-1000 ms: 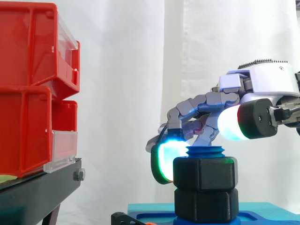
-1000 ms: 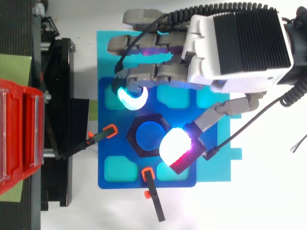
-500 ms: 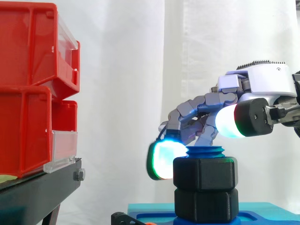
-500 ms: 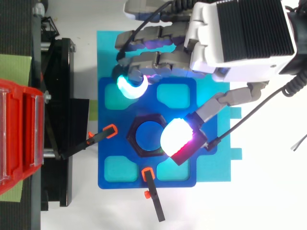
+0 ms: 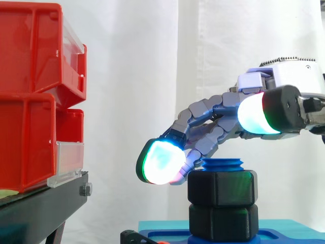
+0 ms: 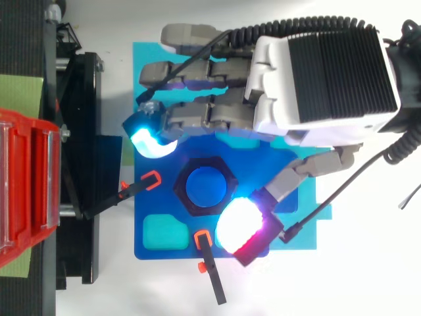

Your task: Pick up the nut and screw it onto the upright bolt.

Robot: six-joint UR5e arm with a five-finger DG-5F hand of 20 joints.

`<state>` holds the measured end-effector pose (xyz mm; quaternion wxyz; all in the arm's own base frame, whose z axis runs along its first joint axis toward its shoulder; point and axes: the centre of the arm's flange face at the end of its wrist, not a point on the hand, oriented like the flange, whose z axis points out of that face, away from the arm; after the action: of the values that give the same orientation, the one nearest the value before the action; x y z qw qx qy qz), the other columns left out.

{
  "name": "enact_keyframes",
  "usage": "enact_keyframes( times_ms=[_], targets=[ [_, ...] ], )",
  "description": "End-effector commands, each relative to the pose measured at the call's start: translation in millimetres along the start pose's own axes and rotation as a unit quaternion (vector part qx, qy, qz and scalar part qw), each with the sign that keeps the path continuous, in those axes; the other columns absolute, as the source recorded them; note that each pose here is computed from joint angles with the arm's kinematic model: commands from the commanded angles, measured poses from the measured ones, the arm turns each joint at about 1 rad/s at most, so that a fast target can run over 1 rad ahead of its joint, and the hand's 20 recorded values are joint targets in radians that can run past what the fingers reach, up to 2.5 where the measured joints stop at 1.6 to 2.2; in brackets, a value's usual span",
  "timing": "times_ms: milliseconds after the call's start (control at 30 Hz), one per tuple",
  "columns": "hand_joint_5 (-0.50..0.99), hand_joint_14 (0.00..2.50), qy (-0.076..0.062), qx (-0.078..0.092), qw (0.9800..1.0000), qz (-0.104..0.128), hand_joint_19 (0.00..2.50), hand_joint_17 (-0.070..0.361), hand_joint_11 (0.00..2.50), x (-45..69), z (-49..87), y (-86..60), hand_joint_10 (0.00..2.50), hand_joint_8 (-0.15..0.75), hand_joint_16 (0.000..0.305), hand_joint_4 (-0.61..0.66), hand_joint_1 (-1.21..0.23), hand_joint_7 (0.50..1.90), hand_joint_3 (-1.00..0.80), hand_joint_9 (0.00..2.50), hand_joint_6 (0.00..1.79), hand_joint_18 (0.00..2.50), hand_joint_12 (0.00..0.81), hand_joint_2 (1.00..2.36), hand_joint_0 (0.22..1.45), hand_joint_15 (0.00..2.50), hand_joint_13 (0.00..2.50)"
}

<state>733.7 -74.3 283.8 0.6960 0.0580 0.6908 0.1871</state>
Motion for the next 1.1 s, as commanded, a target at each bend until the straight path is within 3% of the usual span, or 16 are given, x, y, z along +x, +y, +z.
enact_keyframes(
  times_ms=[0, 367, 667, 1067],
  targets=[
    [-0.15, 0.00, 0.001, -0.001, 1.0000, 0.001, 0.00, 0.110, 0.00, 2.8, 2.0, 6.7, 0.00, 0.249, 0.049, 0.19, -0.19, 0.61, -0.50, 0.55, 0.50, 0.00, 0.354, 1.00, 0.40, 0.00, 0.07],
    [-0.10, 0.00, 0.007, 0.004, 1.0000, 0.001, 0.00, 0.114, 0.00, 8.2, 4.5, 17.3, 0.00, 0.238, 0.051, 0.21, -0.10, 0.63, -0.50, 0.52, 0.50, 0.00, 0.355, 1.00, 0.41, 0.00, 0.02],
    [-0.03, 0.00, 0.010, 0.004, 0.9999, 0.002, 0.00, 0.101, 0.00, 8.9, 3.8, 17.3, 0.00, 0.238, 0.045, 0.23, -0.08, 0.87, -0.50, 0.66, 0.50, 0.00, 0.334, 1.00, 0.43, 0.00, 0.13],
    [0.02, 0.00, 0.008, 0.010, 0.9999, 0.001, 0.00, 0.086, 0.00, 4.5, 0.3, 5.6, 0.00, 0.253, 0.038, 0.18, -0.11, 1.10, -0.50, 0.86, 0.50, 0.00, 0.311, 1.00, 0.45, 0.00, 0.28]
  ],
)
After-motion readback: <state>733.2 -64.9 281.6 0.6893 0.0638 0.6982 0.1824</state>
